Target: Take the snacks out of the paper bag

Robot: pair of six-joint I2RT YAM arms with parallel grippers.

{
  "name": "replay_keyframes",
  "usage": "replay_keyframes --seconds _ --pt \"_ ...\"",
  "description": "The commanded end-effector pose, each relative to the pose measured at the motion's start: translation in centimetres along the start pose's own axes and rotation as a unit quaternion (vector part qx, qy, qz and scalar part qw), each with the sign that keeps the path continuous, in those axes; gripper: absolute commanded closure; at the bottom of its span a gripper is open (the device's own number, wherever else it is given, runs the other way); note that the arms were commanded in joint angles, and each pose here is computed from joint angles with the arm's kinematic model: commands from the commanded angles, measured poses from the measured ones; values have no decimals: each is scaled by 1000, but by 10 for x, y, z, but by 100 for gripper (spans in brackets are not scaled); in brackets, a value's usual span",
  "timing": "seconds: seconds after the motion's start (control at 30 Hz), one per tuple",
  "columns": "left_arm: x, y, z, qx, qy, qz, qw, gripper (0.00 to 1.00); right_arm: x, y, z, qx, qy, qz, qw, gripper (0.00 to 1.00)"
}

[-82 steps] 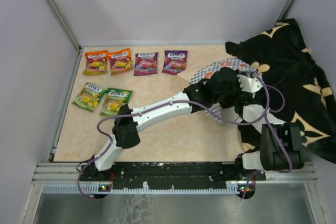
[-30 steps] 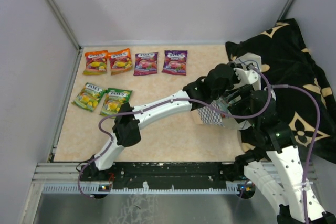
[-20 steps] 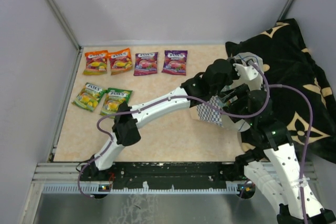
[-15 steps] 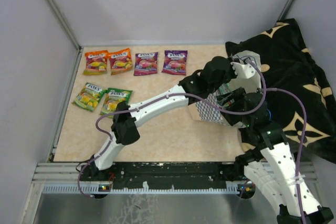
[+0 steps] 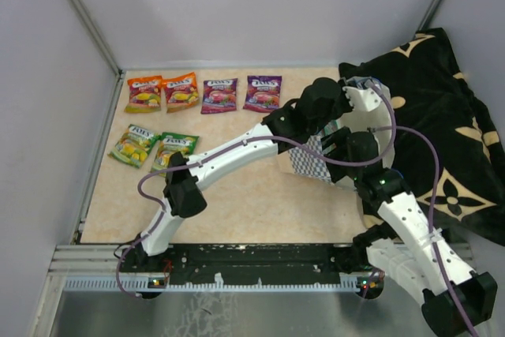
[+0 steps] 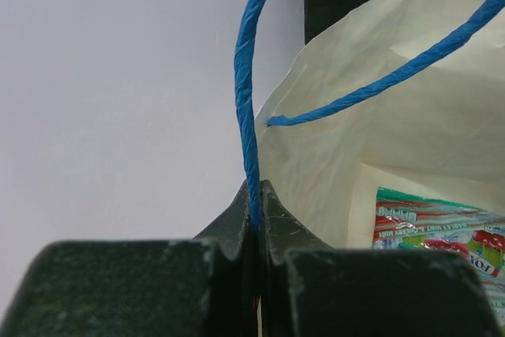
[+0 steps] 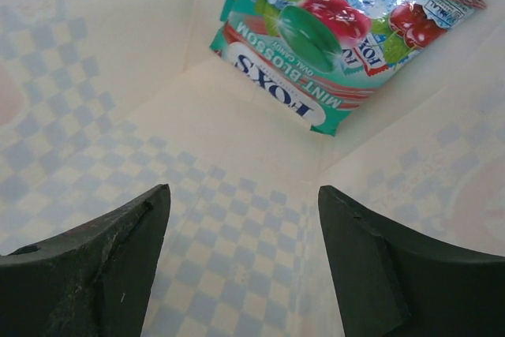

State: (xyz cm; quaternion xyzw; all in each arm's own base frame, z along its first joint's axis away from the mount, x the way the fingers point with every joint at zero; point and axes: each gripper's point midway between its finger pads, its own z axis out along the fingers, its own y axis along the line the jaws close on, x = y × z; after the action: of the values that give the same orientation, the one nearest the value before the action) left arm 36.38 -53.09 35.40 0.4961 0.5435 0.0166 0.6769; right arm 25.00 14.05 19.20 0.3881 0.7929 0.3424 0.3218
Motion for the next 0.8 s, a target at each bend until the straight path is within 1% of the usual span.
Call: replay_keyframes --seconds 0.0,0.13,0.3,0.4,0.6,0.7,0.77 --pt "-53 52 -36 -40 -64 -28 997 100 -7 9 19 -26 -22 29 999 23" --pt "-59 45 -44 -34 -70 -29 997 100 -7 11 42 -37 -12 56 998 17" --pt "-62 31 -46 -23 -71 -25 997 100 -20 10 66 -24 -19 62 998 13" --pt "-63 22 -45 -17 -72 -22 997 100 -19 5 82 -8 -10 60 998 10" --pt "-74 3 -46 -5 -82 -21 996 100 -5 -15 112 15 19 67 997 11" --pt "-74 -4 -46 -1 -81 -19 997 100 0 -22 122 23 29 69 997 14" --pt "-72 -6 -44 -1 -77 -18 997 100 2 -22 125 23 32 68 997 19"
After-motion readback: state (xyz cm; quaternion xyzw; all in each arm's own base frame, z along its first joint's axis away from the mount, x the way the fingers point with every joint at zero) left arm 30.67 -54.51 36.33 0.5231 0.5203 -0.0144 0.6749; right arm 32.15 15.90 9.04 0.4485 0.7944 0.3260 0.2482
